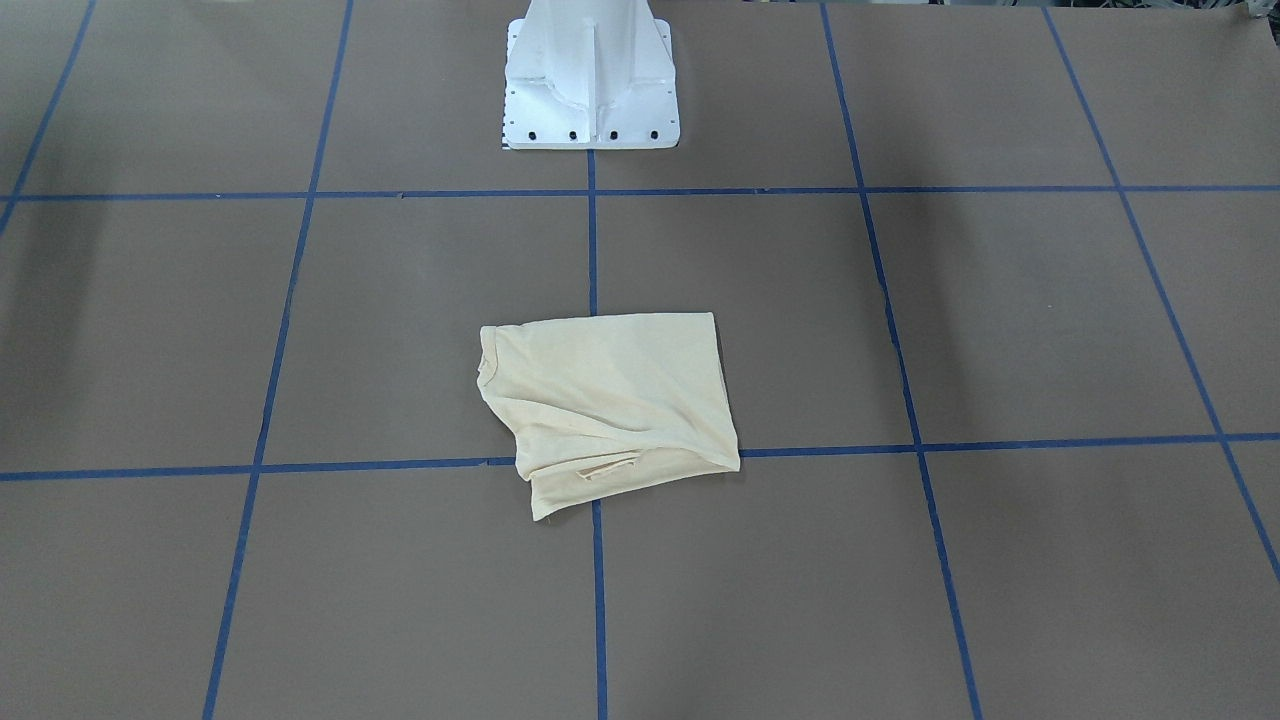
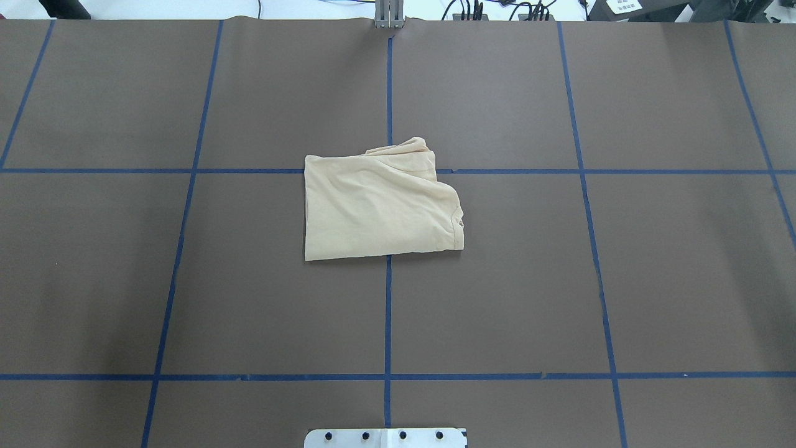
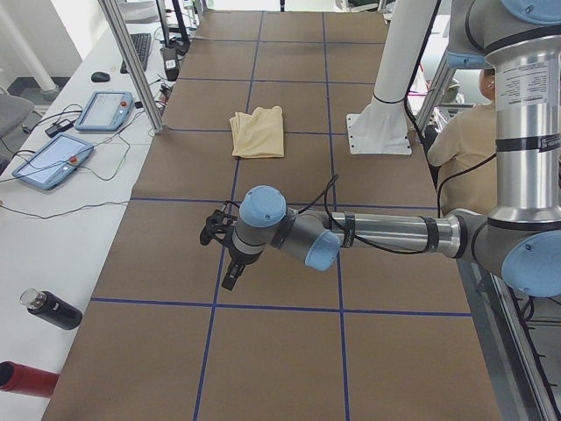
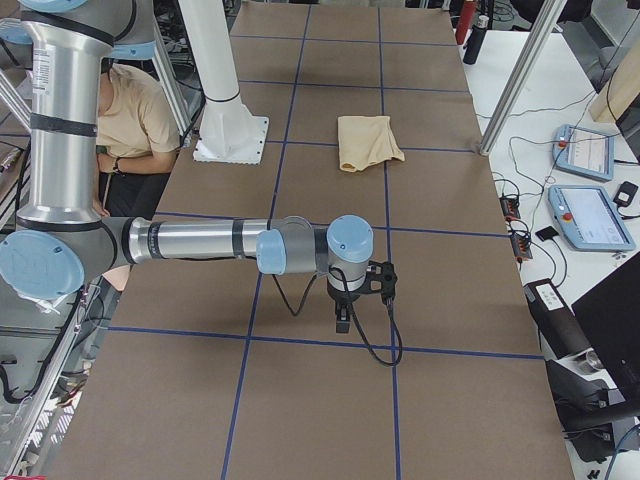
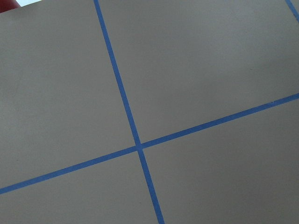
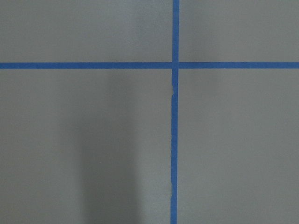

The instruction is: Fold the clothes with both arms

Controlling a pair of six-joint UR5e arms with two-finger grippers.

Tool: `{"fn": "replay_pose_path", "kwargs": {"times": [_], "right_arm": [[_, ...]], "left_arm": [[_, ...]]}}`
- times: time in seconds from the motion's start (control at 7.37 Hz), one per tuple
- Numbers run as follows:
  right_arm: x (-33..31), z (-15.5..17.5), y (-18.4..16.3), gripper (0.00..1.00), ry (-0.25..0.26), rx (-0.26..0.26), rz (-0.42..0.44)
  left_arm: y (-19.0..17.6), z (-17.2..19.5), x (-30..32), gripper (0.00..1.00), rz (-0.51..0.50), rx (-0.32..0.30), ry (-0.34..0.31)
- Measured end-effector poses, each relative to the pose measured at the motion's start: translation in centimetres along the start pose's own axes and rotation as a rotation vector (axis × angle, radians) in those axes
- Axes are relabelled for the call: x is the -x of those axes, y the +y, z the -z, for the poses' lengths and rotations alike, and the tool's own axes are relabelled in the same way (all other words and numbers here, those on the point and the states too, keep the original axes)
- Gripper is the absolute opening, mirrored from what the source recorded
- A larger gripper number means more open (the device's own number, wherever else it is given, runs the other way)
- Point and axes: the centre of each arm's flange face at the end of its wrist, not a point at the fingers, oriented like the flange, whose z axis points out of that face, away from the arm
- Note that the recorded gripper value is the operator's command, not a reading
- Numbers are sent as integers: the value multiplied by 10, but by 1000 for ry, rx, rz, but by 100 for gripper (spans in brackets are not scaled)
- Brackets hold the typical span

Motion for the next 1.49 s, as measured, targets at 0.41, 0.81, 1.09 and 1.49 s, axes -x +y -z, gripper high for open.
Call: {"fn": "replay_pose_path", "kwargs": {"times": [0.41,0.81,1.09,1.49], "right_arm": [[0,2,1,100,6,-4,4],[-1,0,6,100,0,2,0],[1,3,17,100,-2,0,2],[2,6,22,100,6,-3,6]], "left_arm": [[-4,8,-7,99,-15,-16,-1],[-5,9,-9,99,-20,-20,-1],[-5,9,-9,100,-19,-20,-1],[-6,9,-9,99,-20,-21,-1]]}}
